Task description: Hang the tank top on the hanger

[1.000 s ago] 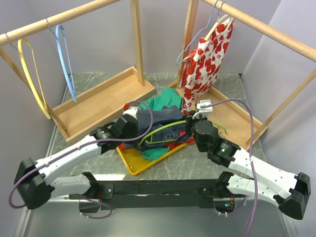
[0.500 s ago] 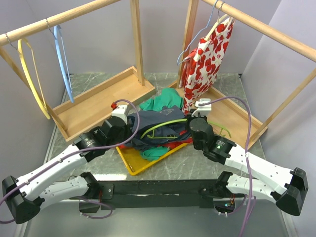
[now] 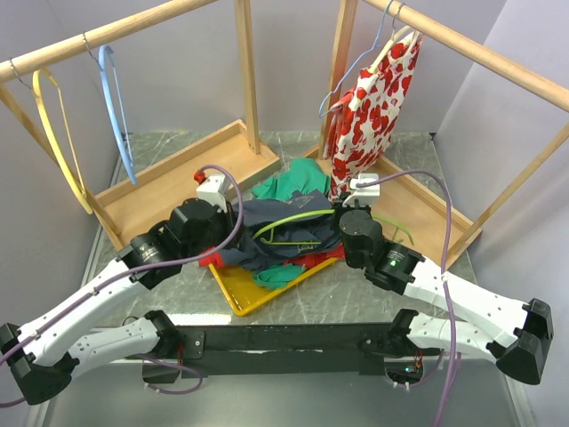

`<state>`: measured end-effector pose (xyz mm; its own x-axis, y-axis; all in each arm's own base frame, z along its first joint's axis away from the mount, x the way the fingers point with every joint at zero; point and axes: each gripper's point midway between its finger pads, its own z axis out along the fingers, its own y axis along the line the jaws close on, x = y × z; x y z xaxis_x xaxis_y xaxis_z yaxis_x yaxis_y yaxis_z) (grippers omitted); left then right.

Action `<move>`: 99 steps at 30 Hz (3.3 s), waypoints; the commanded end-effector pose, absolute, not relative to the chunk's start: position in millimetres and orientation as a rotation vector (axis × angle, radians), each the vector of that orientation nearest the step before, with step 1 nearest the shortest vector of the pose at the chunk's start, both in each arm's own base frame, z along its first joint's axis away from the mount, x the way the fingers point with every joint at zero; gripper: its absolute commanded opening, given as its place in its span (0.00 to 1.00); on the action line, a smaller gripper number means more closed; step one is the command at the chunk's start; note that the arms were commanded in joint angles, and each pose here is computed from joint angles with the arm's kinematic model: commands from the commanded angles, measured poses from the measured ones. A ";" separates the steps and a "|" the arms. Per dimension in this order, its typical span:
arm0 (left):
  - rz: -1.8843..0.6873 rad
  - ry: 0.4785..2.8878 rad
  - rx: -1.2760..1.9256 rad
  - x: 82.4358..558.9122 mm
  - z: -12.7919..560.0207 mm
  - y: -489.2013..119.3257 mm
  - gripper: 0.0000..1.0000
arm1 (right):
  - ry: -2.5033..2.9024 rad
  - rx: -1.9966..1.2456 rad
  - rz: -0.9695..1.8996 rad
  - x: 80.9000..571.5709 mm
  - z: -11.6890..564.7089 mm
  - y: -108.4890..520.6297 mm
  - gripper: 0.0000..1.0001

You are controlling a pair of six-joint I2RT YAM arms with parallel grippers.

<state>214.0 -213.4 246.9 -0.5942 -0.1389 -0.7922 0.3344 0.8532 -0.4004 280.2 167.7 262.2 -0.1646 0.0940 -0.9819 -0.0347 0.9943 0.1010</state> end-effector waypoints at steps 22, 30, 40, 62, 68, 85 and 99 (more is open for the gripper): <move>-0.805 1.786 0.061 253.5 407.0 -243.7 0.01 | 1.500 0.098 0.346 296.2 388.9 260.0 0.00; -0.740 1.754 0.136 249.4 427.8 -228.6 0.72 | 1.438 0.086 0.404 287.4 425.0 252.8 0.00; -0.646 1.748 0.457 223.7 428.1 -219.7 0.72 | 1.457 -0.004 0.477 272.9 417.8 254.9 0.00; -0.753 1.837 0.968 178.6 351.0 -247.9 0.67 | 1.470 -0.225 0.585 251.6 416.6 277.0 0.00; -0.770 1.852 0.963 178.0 341.7 -250.5 0.60 | 1.471 -0.236 0.586 252.0 417.5 280.7 0.00; -0.876 1.783 0.772 175.6 328.6 -251.4 0.01 | 1.498 -0.256 0.568 255.6 411.6 287.9 0.52; -0.866 1.788 0.563 170.4 314.6 -222.4 0.01 | 1.520 -0.195 0.715 229.0 404.8 265.4 0.77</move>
